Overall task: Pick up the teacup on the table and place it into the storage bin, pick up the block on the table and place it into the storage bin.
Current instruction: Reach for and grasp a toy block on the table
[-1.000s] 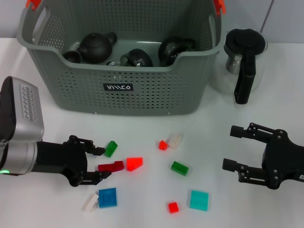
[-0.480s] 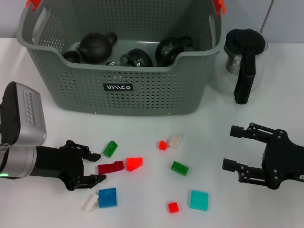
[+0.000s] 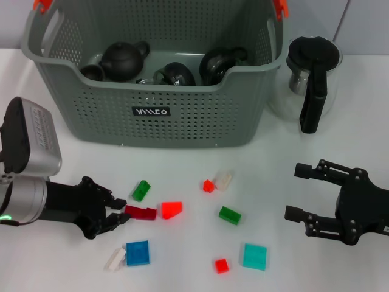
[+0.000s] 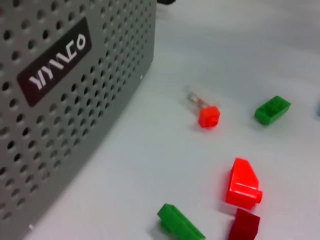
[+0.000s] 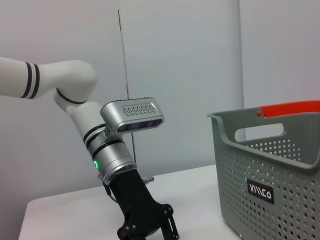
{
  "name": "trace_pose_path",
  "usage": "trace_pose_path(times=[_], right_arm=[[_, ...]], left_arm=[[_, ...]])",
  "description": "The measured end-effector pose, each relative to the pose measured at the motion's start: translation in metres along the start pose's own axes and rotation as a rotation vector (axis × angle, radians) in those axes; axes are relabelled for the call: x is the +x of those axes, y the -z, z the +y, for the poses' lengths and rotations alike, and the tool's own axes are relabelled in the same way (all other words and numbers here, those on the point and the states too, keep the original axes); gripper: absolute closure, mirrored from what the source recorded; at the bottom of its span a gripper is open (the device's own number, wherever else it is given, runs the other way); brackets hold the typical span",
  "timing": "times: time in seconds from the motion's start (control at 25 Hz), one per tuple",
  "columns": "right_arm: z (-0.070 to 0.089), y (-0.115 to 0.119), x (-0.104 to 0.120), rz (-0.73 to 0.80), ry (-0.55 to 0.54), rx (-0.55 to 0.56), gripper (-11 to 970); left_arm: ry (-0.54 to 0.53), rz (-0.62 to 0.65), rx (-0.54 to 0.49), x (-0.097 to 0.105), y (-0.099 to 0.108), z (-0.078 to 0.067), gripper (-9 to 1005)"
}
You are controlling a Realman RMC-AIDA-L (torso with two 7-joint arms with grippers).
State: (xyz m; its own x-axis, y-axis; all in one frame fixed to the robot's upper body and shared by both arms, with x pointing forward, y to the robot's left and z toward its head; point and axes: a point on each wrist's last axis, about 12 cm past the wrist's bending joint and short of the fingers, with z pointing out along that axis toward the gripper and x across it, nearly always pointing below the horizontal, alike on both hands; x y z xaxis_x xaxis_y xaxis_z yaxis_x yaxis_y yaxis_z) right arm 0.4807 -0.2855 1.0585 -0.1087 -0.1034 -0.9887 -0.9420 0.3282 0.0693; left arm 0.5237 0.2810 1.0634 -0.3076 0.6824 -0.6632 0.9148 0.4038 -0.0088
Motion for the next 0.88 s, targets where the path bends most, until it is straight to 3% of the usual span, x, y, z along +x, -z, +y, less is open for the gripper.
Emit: trace_pose_path(times=[0.44,0.68,0.88], right_arm=[[0.001,0.002,0.001,0.003,-0.002,-0.004,135],[0.003,0.003,-0.001,-0.009,-0.002,-0.021,134],[0.003,0.003,-0.002,-0.013,0.001,-0.023,134]], left_arm=[[-0.011,-0.01,0.026,-0.006,0.002,-0.002,897],[-0.012,-0.073,0.104,-0.015,0.013,-0.01,874],[0.002,-0.104,0.109,-0.017,0.009,-0.013,847]])
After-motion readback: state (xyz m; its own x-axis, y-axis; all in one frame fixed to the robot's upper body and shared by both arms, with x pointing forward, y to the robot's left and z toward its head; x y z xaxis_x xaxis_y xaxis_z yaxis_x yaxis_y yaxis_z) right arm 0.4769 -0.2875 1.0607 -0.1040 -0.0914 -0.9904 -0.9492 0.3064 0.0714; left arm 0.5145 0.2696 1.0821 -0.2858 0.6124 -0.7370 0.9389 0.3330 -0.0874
